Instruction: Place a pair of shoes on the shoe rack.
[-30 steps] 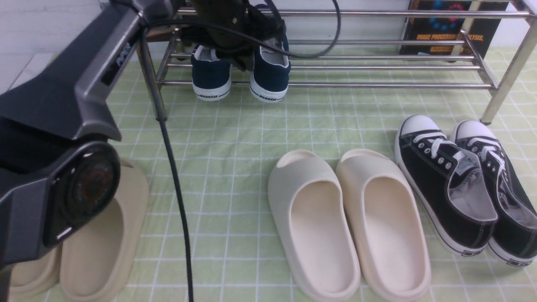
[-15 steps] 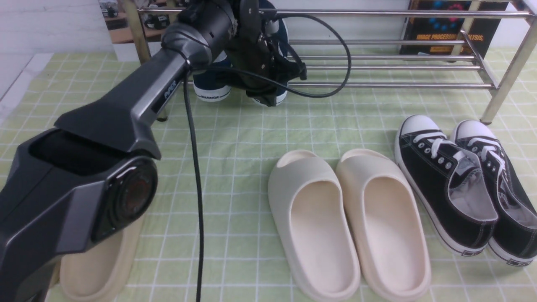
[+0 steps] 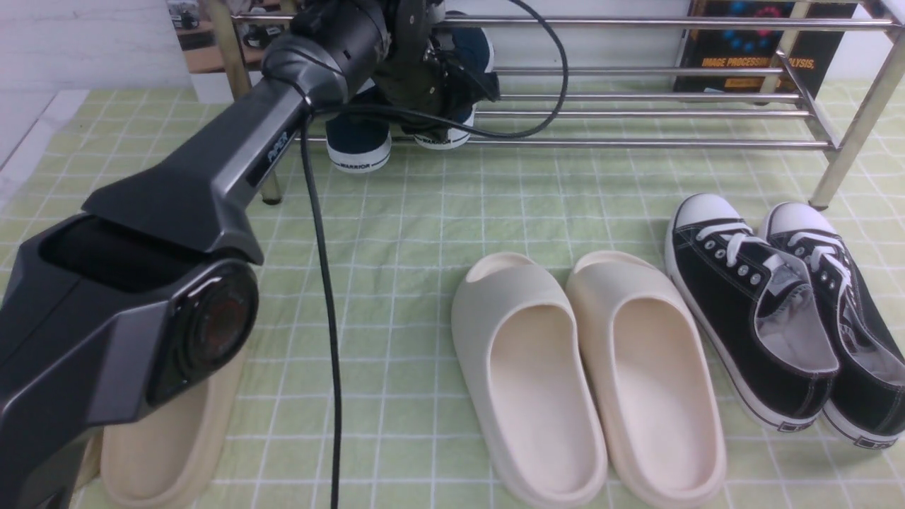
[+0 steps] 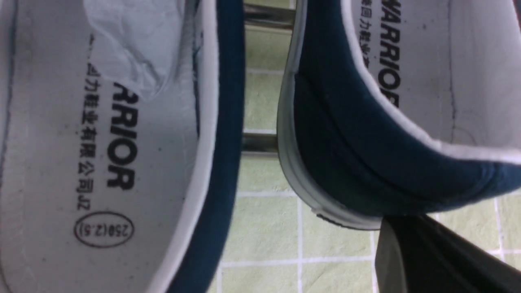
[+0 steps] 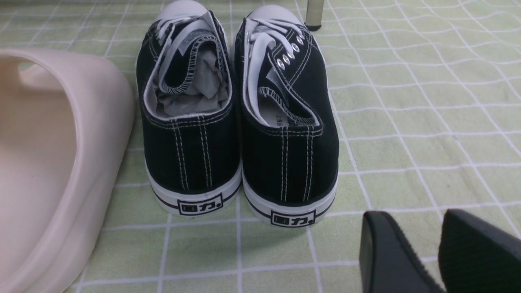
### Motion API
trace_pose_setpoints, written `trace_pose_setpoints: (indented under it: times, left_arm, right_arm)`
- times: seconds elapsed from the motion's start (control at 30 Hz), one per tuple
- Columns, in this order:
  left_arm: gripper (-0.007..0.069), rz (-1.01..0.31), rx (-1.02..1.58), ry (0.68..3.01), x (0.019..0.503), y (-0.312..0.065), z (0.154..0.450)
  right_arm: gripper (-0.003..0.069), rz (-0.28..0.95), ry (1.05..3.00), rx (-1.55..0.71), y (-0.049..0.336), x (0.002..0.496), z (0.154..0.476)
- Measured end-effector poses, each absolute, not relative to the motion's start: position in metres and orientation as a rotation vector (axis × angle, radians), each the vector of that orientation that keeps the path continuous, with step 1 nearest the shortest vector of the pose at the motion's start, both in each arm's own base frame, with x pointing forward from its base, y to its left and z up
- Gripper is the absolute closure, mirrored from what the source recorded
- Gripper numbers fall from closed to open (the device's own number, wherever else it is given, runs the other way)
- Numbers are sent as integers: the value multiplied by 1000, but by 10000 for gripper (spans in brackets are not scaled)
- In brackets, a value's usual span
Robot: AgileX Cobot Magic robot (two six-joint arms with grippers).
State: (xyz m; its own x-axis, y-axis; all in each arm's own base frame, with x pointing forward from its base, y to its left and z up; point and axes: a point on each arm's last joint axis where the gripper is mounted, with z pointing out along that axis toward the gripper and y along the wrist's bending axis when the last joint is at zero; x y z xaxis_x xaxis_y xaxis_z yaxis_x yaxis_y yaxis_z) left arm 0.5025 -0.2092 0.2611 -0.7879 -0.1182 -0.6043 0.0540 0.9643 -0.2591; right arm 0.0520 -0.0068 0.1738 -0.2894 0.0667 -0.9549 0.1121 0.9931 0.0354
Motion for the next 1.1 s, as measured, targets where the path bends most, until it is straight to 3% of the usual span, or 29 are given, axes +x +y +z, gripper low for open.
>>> trace_pose_setpoints:
  times: [0.2, 0.43, 0.47, 0.5, 0.73, 0.9, 1.1]
  left_arm:
    - [638, -328, -14, 2457, 490, -202, 291]
    - [638, -240, 123, 2436, 434, -176, 387]
    - [638, -239, 124, 2437, 434, -176, 387]
    - [638, -229, 123, 2384, 420, -168, 412]
    - [638, -248, 113, 2266, 354, -139, 480]
    - [638, -215, 110, 2268, 296, -112, 497]
    - [638, -170, 65, 2314, 222, -78, 483]
  right_arm:
    - [419, -44, 1866, 129, -7, 52, 174]
    - [419, -44, 1866, 129, -7, 52, 174]
    - [419, -44, 1866, 129, -7, 52, 174]
    - [419, -44, 1866, 129, -7, 52, 174]
    - [419, -44, 1866, 129, -7, 52, 174]
    - [419, -44, 1866, 129, -7, 52, 174]
    - [419, -44, 1866, 129, -7, 52, 174]
